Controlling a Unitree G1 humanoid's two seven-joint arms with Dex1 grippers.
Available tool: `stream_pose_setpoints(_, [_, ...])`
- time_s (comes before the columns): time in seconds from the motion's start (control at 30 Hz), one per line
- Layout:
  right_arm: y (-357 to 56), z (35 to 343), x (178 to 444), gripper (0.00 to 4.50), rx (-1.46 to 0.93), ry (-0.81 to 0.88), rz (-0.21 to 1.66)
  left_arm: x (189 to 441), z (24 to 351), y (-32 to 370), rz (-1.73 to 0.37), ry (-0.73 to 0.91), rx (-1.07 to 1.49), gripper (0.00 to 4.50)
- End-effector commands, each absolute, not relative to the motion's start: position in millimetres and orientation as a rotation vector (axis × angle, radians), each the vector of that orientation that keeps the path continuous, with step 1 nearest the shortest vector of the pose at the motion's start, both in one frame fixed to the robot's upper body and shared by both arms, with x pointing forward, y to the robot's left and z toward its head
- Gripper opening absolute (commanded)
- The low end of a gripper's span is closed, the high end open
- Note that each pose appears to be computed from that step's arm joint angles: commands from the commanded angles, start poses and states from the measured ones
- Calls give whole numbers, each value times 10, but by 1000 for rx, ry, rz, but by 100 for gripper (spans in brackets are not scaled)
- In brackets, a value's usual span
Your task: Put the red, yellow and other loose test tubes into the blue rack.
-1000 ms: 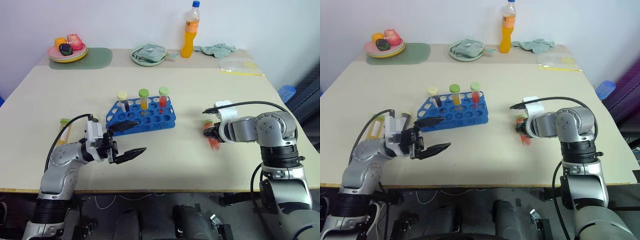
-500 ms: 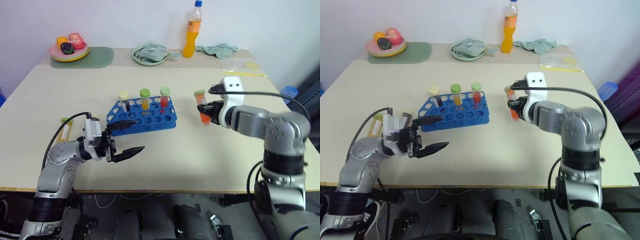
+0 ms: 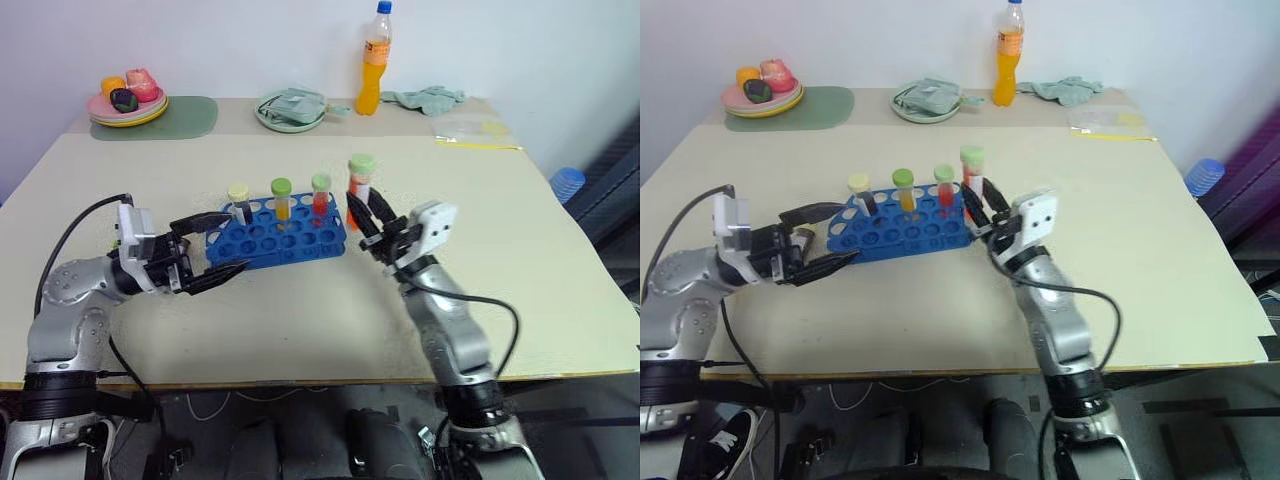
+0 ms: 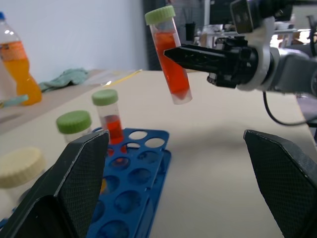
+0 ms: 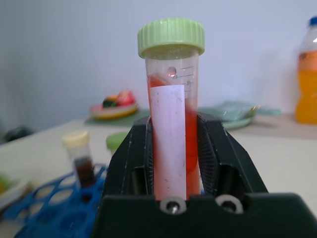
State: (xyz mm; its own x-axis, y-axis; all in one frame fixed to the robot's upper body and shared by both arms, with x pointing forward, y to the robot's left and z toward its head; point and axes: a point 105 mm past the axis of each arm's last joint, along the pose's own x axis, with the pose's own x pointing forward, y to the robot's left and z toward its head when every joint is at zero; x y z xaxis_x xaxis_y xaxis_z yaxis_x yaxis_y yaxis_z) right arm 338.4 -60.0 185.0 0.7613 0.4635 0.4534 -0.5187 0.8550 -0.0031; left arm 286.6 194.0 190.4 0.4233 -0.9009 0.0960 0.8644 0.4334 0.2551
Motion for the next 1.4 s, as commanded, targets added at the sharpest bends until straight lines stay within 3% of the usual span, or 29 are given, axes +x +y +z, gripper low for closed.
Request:
stream_pose_setpoints(0.03, [-405, 1943, 3319, 72, 17, -604, 586, 2808, 2032, 2060, -1084, -257, 194, 450])
stream_pose_setpoints(0.1, [-447, 1911, 3373, 72, 97, -593, 558, 2776, 2017, 2046, -1079, -248, 199, 450])
stream_pose_setpoints(0.47, [-205, 1688, 3572, 72, 16, -626, 563, 2759, 2004, 2138, -1060, -217, 210, 450])
stream_pose_setpoints(1.4, [-166, 1368, 3710, 72, 12, -516, 561, 2711, 2184, 1874, -1065, -232, 252, 450])
